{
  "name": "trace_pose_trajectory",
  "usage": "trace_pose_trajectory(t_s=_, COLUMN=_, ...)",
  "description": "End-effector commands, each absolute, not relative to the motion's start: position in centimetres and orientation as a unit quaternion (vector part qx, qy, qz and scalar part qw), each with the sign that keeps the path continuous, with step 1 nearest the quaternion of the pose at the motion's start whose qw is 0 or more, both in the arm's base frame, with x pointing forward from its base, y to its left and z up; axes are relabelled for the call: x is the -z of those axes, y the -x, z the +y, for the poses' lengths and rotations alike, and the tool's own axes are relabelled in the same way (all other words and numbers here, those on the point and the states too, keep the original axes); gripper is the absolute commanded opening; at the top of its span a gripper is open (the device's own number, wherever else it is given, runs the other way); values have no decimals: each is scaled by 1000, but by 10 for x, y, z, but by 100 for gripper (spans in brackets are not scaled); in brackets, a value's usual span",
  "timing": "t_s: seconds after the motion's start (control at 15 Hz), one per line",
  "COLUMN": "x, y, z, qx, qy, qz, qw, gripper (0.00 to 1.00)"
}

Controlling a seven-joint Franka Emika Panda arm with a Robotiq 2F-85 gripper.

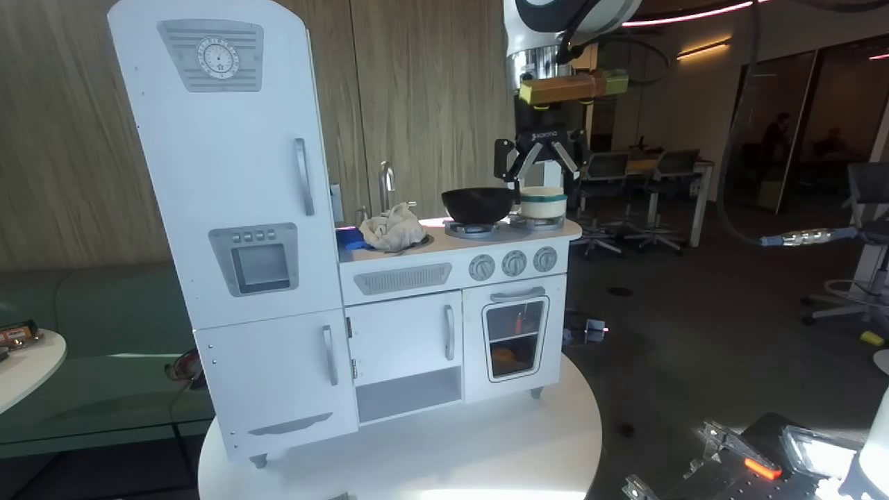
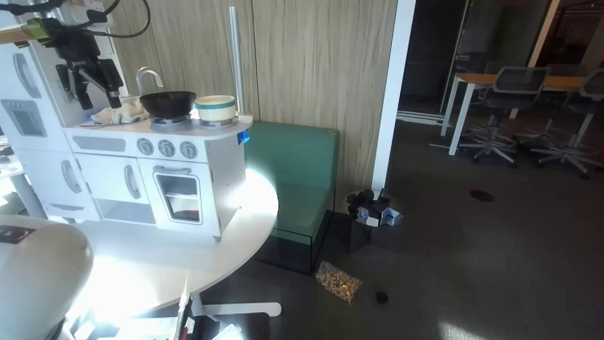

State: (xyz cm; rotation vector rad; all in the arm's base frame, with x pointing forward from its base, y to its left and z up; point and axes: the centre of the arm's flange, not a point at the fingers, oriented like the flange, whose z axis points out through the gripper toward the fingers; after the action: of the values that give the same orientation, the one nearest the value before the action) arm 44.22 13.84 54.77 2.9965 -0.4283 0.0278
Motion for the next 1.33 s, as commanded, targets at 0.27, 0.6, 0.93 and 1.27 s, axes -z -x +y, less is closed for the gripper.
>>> trace_pose_trajectory(t_s=0.27, x=-615, y=-527, z=114, qx=-70, qy=-967, qz=-244, qw=-30, gripper=100)
trace_pose_trajectory(t_s=0.6, x=-608, y=-587, z=114, qx=-48, qy=-942, qz=-328, qw=-56, gripper=100)
trace_pose_trajectory(t_s=0.93, x=-574, y=-605, z=107, qx=12, qy=-904, qz=-421, qw=-64, gripper=100)
trace_pose_trajectory(t_s=1.27, x=-546, y=-594, z=115, qx=45, qy=-884, qz=-457, qw=-83, gripper=100)
